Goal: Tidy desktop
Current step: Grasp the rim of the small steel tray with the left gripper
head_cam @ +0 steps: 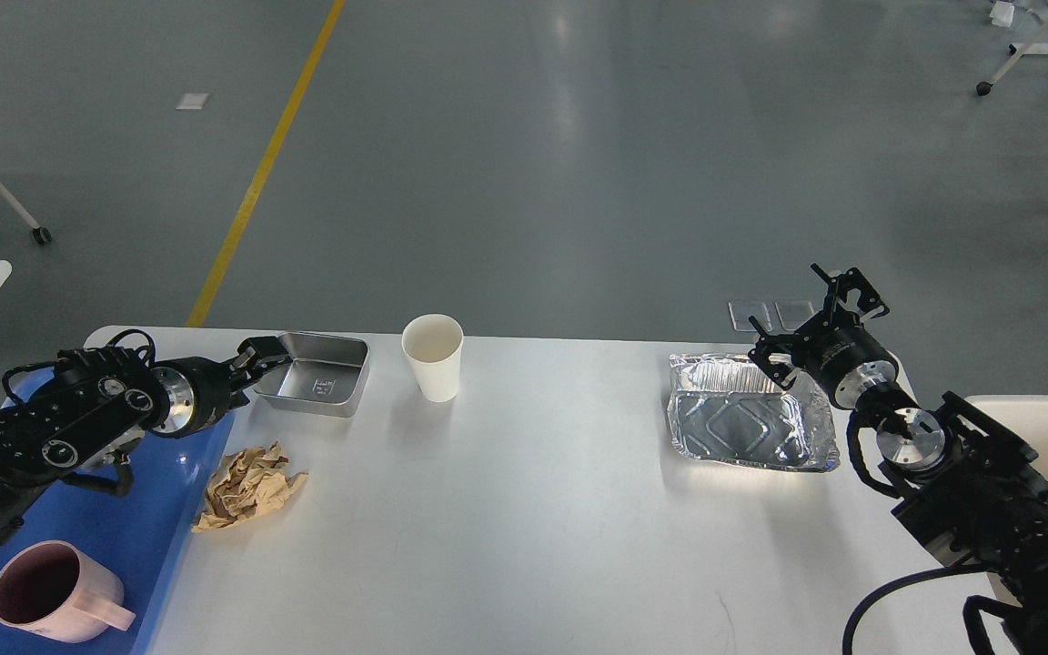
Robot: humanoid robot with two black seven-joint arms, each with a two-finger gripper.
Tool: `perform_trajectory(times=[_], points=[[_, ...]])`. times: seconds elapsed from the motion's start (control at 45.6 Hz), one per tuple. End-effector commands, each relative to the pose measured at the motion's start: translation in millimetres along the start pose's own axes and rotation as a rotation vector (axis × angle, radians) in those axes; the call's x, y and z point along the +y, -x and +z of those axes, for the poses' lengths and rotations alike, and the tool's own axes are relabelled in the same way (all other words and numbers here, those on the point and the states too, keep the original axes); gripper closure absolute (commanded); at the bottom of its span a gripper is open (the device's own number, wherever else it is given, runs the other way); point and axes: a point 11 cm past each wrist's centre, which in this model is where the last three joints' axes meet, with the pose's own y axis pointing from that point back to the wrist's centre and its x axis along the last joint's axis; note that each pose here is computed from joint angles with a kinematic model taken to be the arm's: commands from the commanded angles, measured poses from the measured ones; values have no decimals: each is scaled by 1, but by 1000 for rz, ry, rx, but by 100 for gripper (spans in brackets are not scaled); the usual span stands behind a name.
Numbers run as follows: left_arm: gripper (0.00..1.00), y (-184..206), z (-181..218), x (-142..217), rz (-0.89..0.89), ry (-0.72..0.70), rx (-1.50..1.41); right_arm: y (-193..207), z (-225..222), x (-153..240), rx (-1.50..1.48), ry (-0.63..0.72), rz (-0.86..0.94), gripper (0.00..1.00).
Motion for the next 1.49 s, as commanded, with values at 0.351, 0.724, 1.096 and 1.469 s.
perform_trajectory(times=[0.351, 0.724, 1.096, 1.469], points=[[19, 23, -7, -23, 47, 43, 377, 3, 1, -1, 3, 3, -6, 0], [22, 24, -11, -34, 140, 21, 417, 0, 1, 0, 9, 5, -1, 0], [35, 31, 7, -41, 197, 110, 441, 0, 1, 0, 9, 5, -1, 0], [55, 32, 12, -40, 165, 177, 433, -3, -4, 1, 14, 0, 5, 0]])
